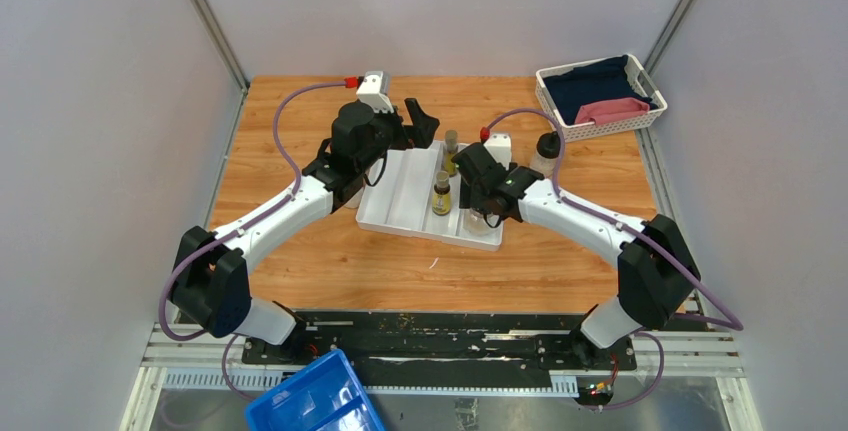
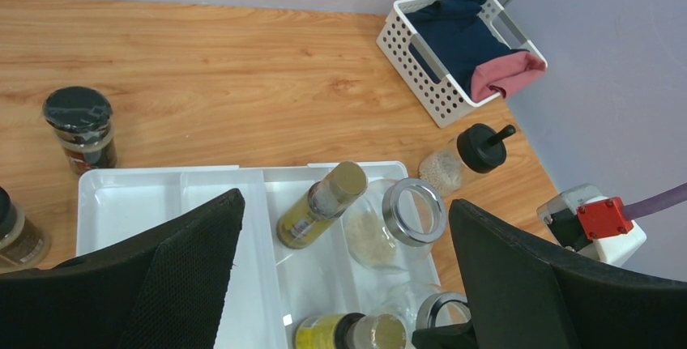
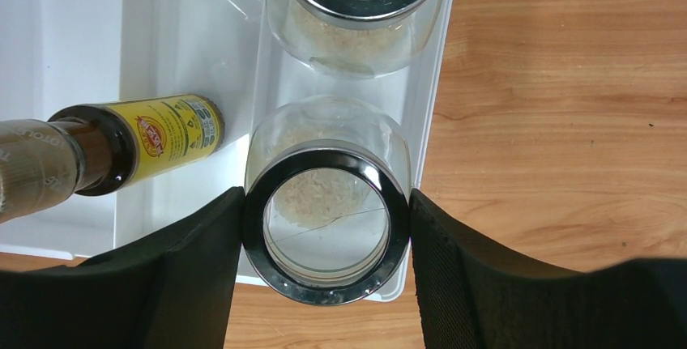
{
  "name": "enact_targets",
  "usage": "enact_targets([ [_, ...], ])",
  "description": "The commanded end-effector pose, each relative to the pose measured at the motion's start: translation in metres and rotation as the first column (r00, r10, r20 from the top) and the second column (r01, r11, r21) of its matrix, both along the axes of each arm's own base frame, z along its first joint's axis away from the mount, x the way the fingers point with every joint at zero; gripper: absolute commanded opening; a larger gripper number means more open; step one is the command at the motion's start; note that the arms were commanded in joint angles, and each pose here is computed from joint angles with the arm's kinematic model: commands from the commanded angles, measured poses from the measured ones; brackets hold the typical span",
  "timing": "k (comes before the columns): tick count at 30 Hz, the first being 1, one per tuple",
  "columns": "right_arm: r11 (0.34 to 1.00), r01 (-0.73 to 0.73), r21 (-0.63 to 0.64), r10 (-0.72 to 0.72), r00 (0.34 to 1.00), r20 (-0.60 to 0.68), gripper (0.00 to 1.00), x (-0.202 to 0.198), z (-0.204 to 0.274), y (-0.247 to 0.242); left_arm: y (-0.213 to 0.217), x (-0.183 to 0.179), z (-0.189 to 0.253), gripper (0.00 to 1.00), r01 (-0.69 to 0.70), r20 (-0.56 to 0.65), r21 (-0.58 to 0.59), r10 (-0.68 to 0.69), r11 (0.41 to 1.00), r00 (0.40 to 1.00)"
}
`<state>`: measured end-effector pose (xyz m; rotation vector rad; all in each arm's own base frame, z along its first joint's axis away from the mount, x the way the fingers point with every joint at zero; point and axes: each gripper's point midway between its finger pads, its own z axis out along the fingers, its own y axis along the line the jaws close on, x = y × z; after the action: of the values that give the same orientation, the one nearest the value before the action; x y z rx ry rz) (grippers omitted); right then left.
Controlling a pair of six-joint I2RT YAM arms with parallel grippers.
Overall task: Organize the condiment bottles
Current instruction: Place the bottle in the storage box.
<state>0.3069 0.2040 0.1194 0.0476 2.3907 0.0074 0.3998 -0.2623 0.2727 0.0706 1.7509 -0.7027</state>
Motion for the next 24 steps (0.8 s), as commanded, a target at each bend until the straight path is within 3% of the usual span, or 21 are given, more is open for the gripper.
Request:
enact_targets([
  [1, 1.000, 0.019, -0.012, -0.019, 1.000, -0.019, 0.20, -0.011, -0.005, -0.005, -0.005, -0.003, 0.001, 1.00, 0.016, 0.003, -0.007, -0.016, 1.000, 1.000],
  [3, 1.000, 0.027, 0.001, -0.027, 0.999, -0.021, 0.03, -0.010, -0.006, -0.001, -0.006, -0.003, 0.001, 1.00, 0.019, 0.003, -0.008, -0.019, 1.000, 1.000],
  [4, 0.999, 0.033, 0.008, -0.033, 0.999, -0.022, 0.00, -0.009, -0.006, 0.001, -0.006, -0.003, 0.000, 1.00, 0.020, 0.003, -0.008, -0.020, 1.000, 1.000],
  [14, 0.995, 0.080, 0.053, -0.080, 0.997, -0.007, 0.00, -0.001, -0.002, 0.030, -0.006, -0.003, 0.000, 1.00, 0.021, 0.003, -0.006, -0.021, 1.000, 1.000],
  [24, 0.985, 0.168, 0.033, -0.168, 0.986, 0.011, 0.00, -0.002, -0.003, 0.017, -0.007, -0.003, -0.002, 1.00, 0.025, -0.003, -0.005, -0.025, 1.000, 1.000],
])
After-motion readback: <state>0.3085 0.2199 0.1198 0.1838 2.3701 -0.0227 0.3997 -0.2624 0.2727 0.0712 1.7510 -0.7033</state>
